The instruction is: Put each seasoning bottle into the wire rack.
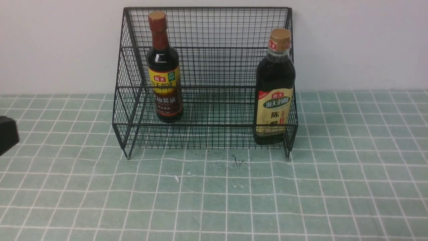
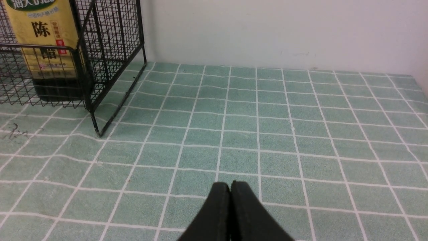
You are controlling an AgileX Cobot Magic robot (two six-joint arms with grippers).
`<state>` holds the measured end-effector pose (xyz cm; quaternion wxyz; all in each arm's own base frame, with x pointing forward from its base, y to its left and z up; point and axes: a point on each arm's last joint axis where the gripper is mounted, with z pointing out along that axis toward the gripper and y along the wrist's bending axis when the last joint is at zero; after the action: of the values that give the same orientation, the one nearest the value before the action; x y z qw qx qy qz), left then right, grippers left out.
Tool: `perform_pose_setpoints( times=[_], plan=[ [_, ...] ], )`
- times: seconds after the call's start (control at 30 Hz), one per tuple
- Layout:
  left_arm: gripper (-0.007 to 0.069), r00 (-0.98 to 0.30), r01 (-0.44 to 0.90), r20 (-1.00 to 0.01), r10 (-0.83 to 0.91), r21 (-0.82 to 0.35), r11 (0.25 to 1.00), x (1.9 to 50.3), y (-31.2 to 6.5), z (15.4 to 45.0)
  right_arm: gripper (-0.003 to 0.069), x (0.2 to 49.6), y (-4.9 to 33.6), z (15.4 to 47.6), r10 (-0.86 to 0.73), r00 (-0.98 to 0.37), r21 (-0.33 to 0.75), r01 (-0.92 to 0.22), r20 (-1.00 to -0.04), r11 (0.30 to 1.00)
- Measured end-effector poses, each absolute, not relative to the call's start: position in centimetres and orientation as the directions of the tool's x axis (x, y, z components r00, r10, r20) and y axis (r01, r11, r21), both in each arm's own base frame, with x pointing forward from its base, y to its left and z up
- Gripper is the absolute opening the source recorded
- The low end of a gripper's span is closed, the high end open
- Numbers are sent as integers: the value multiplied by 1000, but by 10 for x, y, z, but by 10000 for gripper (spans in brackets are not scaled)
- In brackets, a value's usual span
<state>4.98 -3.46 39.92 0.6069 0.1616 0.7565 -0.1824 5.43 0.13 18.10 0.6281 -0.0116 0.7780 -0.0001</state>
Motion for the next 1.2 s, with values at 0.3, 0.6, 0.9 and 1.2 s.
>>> perform_pose_setpoints(
  times=[0.3,0.6,0.9,1.2],
  plan=[
    [-6,-23,465,-1000,-15,-24,885,-1,-18,405,-15,54,1,181,-19,-211,-16,-18,-977,1000],
    [-6,58,337,-998,8,27,941,-6,-9,366,-15,54,1,181,-19,-211,-16,-18,-977,1000],
    [-6,-120,120,-991,55,40,992,36,-7,253,-15,54,1,181,-19,-211,-16,-18,-977,1000],
    [-6,-316,94,-947,63,35,995,49,-5,185,-15,54,1,181,-19,-211,-16,-18,-977,1000]
  ],
)
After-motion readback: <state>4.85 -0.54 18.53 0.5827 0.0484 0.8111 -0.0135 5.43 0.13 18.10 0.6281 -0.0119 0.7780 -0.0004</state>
